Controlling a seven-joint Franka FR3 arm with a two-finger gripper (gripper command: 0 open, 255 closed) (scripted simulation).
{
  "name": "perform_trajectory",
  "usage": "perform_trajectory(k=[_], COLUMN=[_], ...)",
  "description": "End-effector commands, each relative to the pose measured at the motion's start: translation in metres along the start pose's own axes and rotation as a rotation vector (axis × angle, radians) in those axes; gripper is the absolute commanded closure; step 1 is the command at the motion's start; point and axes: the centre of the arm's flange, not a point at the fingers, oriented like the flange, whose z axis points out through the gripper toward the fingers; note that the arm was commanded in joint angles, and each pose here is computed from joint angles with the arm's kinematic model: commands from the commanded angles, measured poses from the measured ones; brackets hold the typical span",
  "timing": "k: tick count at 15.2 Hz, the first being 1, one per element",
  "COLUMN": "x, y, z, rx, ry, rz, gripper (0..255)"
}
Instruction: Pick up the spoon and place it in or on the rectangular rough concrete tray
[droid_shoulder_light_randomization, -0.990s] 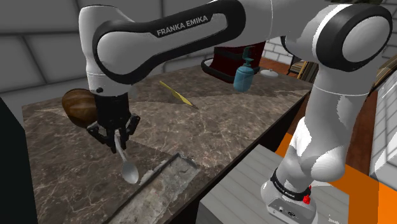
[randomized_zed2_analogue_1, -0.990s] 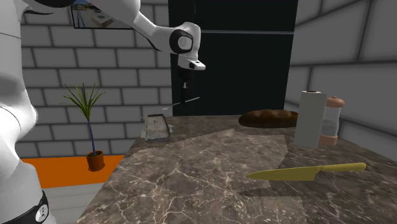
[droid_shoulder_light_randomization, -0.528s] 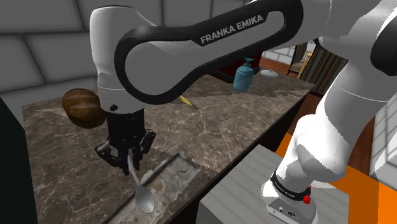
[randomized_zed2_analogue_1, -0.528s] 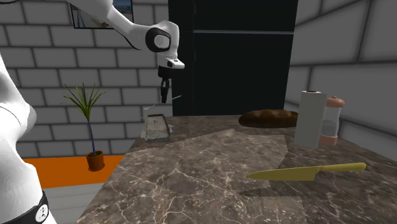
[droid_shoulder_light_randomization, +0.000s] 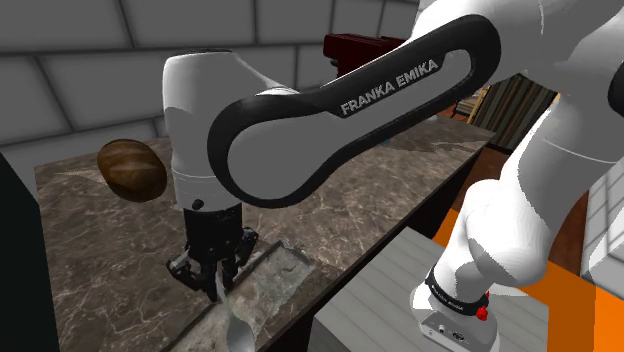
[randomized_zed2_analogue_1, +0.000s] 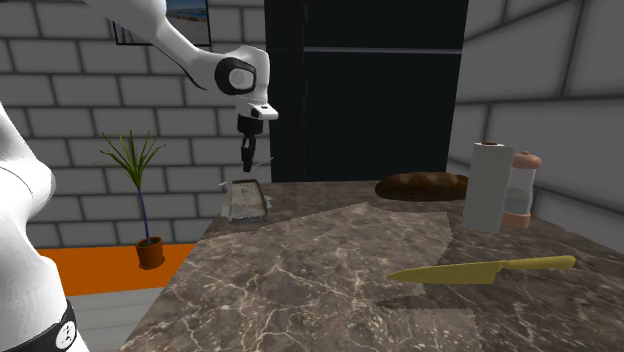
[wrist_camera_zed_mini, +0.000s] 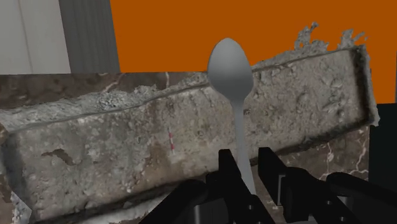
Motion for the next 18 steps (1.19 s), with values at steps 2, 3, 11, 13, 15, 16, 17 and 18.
perform_trajectory(k=[2,3,11,13,15,16,17,18], x=[0.002,0.003,0.007,0.007,0.007,0.007,0.007,0.007], y=[0.003,0.003,0.008,0.008,0.008,0.008,0.008,0.008], z=[0.016,0.021,0.049,0.049,0.049,0.049,0.049,0.049], rx=[0.0,0.0,0.0,0.0,0.0,0.0,0.0,0.0], ry=[0.0,0.0,0.0,0.0,0.0,0.0,0.0,0.0], rz=[0.0,0.0,0.0,0.0,0.0,0.0,0.0,0.0], gripper=[255,255,255,255,255,255,0,0])
